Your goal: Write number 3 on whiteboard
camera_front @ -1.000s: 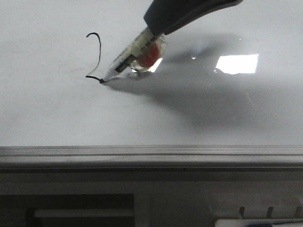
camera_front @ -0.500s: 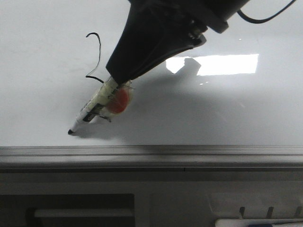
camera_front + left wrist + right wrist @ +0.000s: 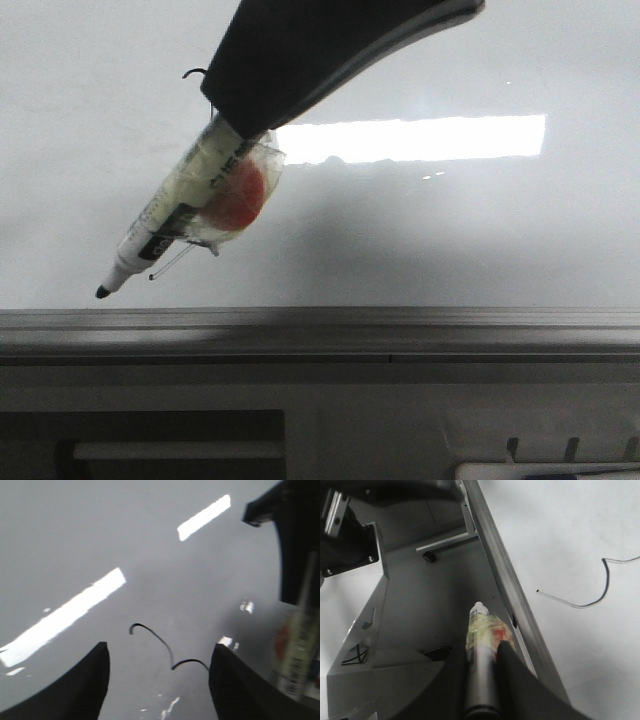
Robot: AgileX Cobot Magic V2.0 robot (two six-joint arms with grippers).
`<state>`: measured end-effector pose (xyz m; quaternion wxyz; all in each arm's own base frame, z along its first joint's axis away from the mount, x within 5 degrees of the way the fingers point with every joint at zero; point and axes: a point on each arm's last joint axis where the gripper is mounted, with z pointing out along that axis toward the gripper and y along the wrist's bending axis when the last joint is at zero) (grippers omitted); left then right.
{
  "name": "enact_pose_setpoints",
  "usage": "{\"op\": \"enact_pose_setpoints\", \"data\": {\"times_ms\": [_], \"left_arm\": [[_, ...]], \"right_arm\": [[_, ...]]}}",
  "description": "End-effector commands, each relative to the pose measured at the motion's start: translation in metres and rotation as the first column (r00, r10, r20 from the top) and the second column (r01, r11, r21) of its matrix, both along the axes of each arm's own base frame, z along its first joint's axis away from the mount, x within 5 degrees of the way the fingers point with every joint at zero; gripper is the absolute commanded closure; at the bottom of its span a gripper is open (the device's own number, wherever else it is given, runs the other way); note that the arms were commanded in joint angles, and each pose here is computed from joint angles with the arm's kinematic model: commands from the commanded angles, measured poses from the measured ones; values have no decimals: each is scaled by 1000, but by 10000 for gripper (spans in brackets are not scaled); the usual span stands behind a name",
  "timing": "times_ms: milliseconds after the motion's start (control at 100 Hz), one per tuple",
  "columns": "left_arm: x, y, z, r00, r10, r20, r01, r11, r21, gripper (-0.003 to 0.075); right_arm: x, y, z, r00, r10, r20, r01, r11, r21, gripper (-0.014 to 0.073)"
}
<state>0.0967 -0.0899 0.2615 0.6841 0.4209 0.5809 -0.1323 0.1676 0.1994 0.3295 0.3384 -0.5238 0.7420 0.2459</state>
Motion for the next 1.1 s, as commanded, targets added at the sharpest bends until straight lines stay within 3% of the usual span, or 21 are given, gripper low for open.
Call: {"op": "enact_pose_setpoints", "data": {"times_ms": [0, 270, 510, 1090], "left_arm": [[-3, -13, 7, 994, -112, 8, 112, 993, -32, 326], [6, -36, -17, 973, -188, -131, 196, 980, 45, 326], [17, -46, -26, 968, -193, -161, 211, 972, 101, 326], [24, -51, -20, 965, -178, -193, 194, 978, 70, 407]], "right_arm": [[4, 1, 18, 997, -45, 67, 39, 996, 79, 635], [4, 1, 18, 996, -50, 72, 43, 996, 84, 635], [-3, 7, 20, 998, -25, 54, 19, 994, 109, 635], [-4, 11, 21, 997, -28, 77, 18, 992, 123, 635]]}}
